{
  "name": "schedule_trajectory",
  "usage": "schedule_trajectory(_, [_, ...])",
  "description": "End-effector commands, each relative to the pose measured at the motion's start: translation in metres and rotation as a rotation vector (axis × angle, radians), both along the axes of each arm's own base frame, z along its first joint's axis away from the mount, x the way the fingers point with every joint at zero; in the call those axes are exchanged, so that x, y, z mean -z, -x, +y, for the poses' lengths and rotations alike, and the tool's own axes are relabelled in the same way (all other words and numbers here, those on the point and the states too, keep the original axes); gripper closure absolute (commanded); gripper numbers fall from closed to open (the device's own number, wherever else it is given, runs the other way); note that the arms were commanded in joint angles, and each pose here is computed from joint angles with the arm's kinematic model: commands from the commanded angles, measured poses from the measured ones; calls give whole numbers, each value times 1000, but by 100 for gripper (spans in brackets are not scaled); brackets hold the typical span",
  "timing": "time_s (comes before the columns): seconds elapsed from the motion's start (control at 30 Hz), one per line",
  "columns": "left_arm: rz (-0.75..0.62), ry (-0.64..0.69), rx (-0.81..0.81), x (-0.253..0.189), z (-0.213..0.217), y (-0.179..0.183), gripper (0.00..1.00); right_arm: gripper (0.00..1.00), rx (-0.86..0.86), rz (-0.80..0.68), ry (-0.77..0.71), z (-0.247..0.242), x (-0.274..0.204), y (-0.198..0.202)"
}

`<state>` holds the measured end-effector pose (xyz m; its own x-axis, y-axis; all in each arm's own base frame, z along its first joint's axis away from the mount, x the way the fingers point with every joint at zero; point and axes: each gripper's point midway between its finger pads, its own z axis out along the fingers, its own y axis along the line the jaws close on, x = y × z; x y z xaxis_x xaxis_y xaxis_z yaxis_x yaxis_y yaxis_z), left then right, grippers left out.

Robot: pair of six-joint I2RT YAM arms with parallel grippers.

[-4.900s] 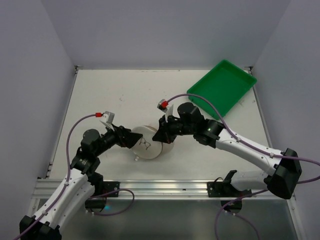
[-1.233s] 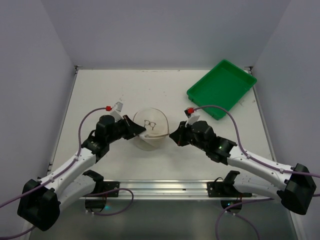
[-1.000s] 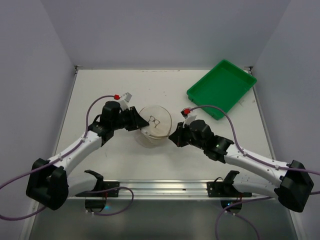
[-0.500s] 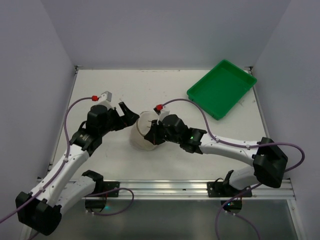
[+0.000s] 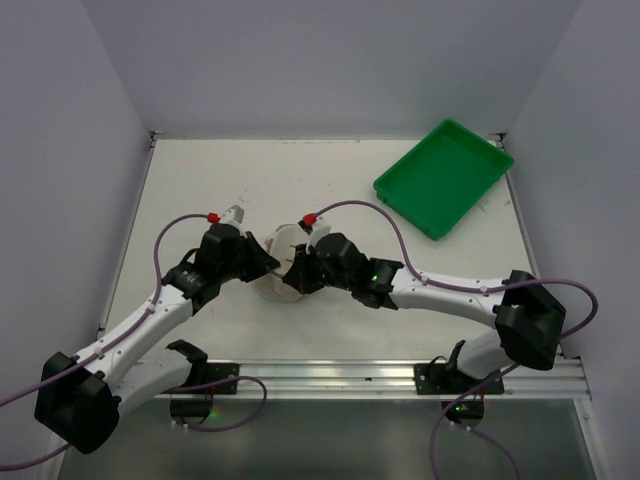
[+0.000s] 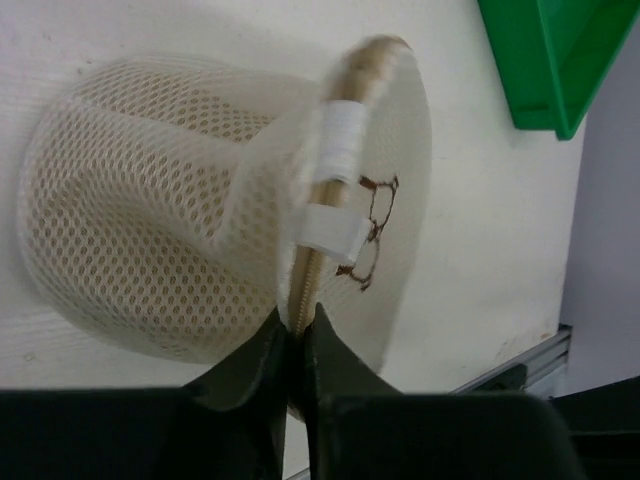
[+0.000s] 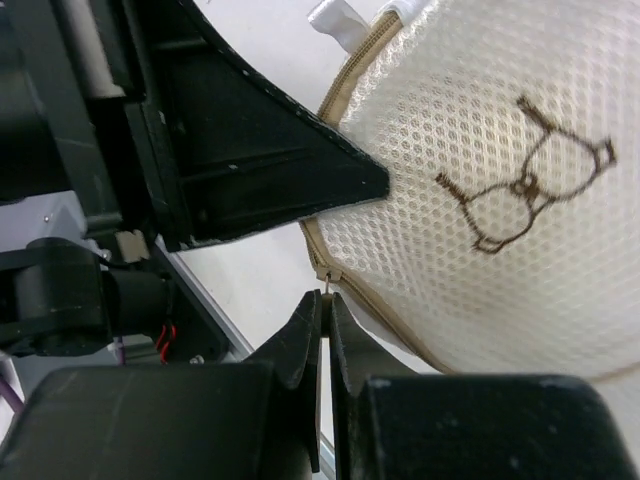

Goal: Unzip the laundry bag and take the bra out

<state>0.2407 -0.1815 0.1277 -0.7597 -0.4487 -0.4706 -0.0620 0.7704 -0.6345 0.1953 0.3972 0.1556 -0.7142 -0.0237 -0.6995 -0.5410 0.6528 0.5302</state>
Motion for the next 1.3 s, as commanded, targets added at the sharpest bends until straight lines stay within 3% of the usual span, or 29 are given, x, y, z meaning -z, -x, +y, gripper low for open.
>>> schedule_trajectory(0.0, [-87, 36, -33, -23, -3, -15, 97, 100, 39, -74, -22, -16, -15, -2])
schedule_trajectory(0.2, [-130, 32, 1, -39, 1, -12, 100, 100, 145, -108, 144, -94, 34, -9])
schedule_trajectory(0.37, [-177, 62, 117, -53, -9, -5, 100, 100, 297, -48, 142, -162, 44, -41])
schedule_trajectory(0.47, [-189, 28, 211, -53, -16, -6, 100, 100, 279, -87, 175, -168, 34, -42])
schedule_trajectory(0.6, [-190, -60, 282, -49, -18, -23, 100, 100, 131, -96, 89, -143, 11, -29])
schedule_trajectory(0.7, [-227, -118, 279, -55, -22, -55, 81, 100, 33, -79, 18, -119, -3, -15])
schedule_trajectory(0.73, [-251, -117, 270, -65, -25, -67, 68, 100, 3, -56, 6, -108, -2, -8])
schedule_trajectory(0.8, [-253, -108, 264, -64, -32, -87, 52, 100, -9, -61, -38, -91, -14, -7])
schedule_trajectory(0.83, [-262, -86, 242, -74, -35, -96, 32, 100, -16, -42, -47, -79, -12, -4])
schedule_trajectory(0.93, [-235, -46, 180, -78, -37, -104, 3, 100, 5, -55, -85, -56, -26, -12])
schedule_trajectory(1.07, [-215, -66, -7, -87, -1, -84, 0, 100, 49, -40, -111, -32, -32, -31])
schedule_trajectory(1.13, [-164, -75, -115, -64, 19, -66, 0, 100, 74, -38, -128, -26, -35, -35])
schedule_trajectory(1.17, [-209, -48, -167, -76, 29, -57, 0, 100, 75, -46, -146, -21, -38, -37])
schedule_trajectory(1.2, [-155, -26, -195, -54, 33, -44, 0, 100, 75, -45, -158, -17, -40, -38])
schedule_trajectory(1.27, [-164, 24, -205, -53, 35, -29, 2, 100, 63, -50, -169, -9, -46, -38])
